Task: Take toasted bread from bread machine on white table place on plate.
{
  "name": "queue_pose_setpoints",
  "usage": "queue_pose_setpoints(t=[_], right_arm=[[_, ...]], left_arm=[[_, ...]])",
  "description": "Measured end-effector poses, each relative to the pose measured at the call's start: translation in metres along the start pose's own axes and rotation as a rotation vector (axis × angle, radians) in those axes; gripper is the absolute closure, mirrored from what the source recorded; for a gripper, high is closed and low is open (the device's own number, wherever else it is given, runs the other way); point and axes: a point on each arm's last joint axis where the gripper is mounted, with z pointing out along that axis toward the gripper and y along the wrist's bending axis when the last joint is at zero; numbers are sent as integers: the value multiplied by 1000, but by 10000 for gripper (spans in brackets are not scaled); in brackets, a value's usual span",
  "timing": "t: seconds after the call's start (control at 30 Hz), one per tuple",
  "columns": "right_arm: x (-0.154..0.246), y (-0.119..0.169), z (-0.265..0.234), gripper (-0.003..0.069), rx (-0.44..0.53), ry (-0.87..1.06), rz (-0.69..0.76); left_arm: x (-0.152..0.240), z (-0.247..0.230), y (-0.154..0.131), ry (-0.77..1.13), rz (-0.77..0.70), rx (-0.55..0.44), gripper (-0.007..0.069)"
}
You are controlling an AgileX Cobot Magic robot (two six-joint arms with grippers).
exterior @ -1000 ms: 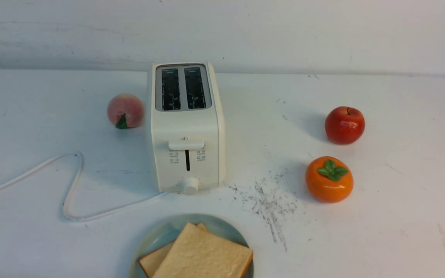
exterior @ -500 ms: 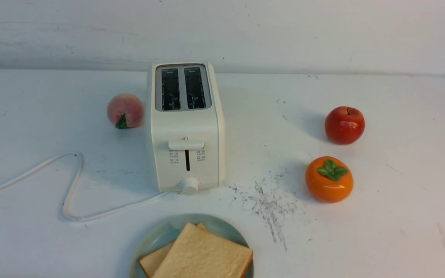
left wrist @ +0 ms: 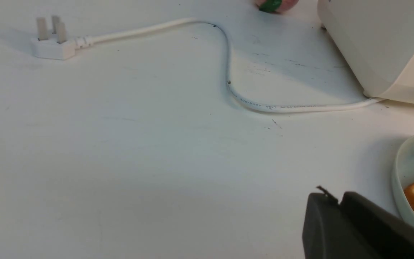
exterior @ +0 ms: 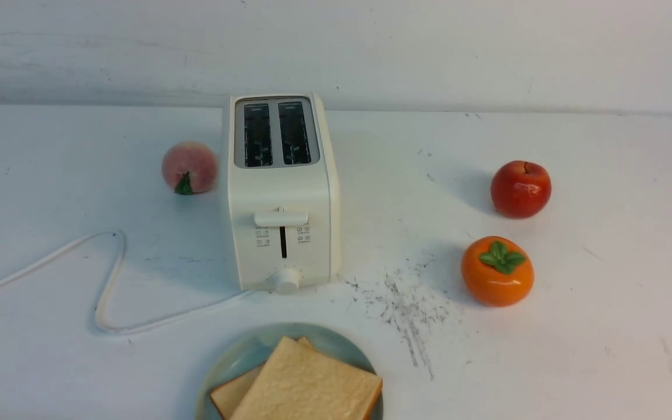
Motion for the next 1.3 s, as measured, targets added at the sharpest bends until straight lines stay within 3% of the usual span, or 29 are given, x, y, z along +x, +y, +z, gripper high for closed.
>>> queue_pose_setpoints(t=[0.23, 0.4, 0.5, 0.53, 0.57, 0.7, 1.3], right_arm=[[2, 0, -2, 577, 5, -1, -20], [22, -8, -6, 574, 119, 16, -38], [66, -24, -4, 573, 302, 142, -55], [68, -25, -5, 573, 313, 149, -56], [92, -34, -7, 572, 415, 233, -53], [109, -41, -15, 571, 545, 372, -21], [109, -42, -15, 553, 560, 377, -27]], left_arm=[[0, 0, 0, 0, 0, 0, 568], [0, 0, 0, 0, 0, 0, 568], [0, 0, 0, 1, 0, 0, 567], [0, 0, 0, 1, 0, 0, 566], [0, 0, 0, 1, 0, 0, 564], [0, 0, 0, 2, 1, -1, 556], [0, 0, 0, 4, 1, -2, 540]])
